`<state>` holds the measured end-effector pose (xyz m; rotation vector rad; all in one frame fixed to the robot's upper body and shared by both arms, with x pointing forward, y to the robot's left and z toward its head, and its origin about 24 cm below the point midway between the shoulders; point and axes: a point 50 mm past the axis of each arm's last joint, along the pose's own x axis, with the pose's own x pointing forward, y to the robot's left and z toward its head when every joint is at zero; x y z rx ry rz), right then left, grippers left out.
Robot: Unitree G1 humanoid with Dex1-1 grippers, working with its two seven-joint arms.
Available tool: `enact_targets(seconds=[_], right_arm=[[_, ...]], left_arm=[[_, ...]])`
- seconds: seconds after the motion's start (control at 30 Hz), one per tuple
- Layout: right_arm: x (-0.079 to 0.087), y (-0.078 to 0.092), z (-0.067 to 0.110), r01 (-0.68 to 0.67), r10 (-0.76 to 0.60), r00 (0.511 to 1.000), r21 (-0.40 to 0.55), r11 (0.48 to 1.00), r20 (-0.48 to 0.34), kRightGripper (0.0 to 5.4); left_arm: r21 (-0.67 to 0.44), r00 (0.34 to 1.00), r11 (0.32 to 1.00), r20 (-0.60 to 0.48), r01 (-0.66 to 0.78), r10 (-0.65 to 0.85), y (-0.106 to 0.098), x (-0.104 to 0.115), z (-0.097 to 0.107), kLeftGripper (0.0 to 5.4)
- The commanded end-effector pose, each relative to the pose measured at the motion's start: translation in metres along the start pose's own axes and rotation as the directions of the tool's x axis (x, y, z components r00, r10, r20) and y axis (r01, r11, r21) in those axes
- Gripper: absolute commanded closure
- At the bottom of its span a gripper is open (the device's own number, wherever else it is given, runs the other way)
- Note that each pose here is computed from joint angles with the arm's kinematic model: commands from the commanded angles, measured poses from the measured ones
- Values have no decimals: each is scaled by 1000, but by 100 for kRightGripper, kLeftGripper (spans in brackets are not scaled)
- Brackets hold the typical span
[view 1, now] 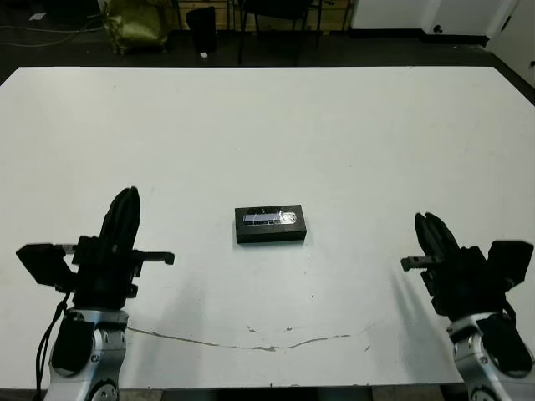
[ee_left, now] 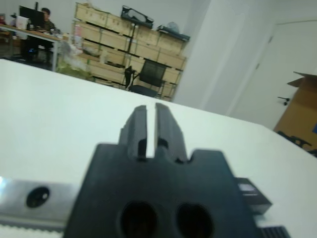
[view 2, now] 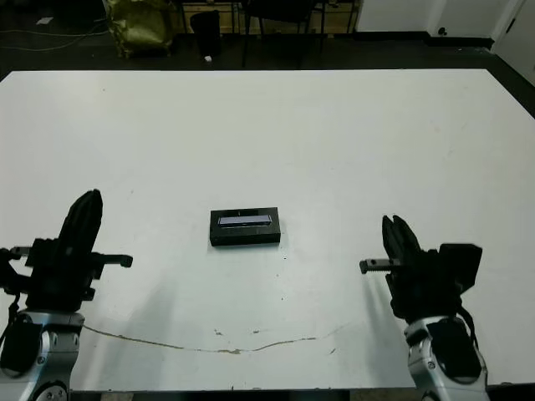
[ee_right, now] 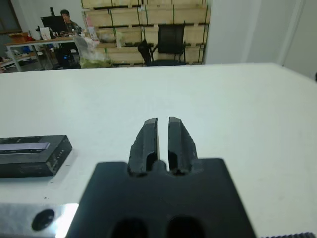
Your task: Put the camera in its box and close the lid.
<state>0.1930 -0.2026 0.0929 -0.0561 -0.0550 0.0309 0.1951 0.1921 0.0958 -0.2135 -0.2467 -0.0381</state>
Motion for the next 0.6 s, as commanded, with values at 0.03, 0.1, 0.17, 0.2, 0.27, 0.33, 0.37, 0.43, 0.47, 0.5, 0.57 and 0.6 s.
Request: enact_targets(seconds=[0.03,0.1,0.17,0.2,0.27,0.33,0.37,0.43,0.47,0.5,0.57,0.6], right_arm=[[-3,1,-8,10,-10,1000,-12,1000,-14,540],[-3,5,-7,15,-15,1000,-6,1000,-19,540],[-3,8,-7,14,-13,1000,9,1000,-22,540],[-4,9,-8,14,-14,999,24,1000,-31,540],[-5,12,-8,1,0,1000,27,1000,-20,540],[-6,14,-7,-8,9,1000,12,1000,-14,540],[-7,15,-7,-12,12,1000,6,1000,-12,540],[-10,15,-8,-18,18,1000,6,1000,-13,540],[-10,15,-9,-21,22,1000,8,1000,-10,540],[-11,16,-10,-25,25,1000,6,1000,-6,540],[-12,16,-12,-27,27,1000,19,999,-12,540],[-12,16,-13,-26,27,1000,23,999,-14,540]], left_arm=[[15,999,999,-30,-39,39,6,-6,-7,535],[22,998,999,-28,-46,47,8,-7,-8,535],[19,998,998,-31,-55,55,8,-9,-7,535],[15,998,998,-33,-57,57,7,-11,-7,535],[11,998,998,-36,-57,58,6,-13,-7,535],[14,998,998,-34,-58,59,6,-16,-7,535],[17,998,998,-32,-59,59,5,-17,-7,535],[16,998,998,-31,-61,62,5,-19,-6,535],[14,997,998,-34,-65,66,4,-20,-6,535],[13,997,997,-38,-70,71,4,-22,-6,535],[11,996,997,-45,-74,74,4,-23,-6,535],[11,996,997,-47,-73,73,4,-23,-7,535]])
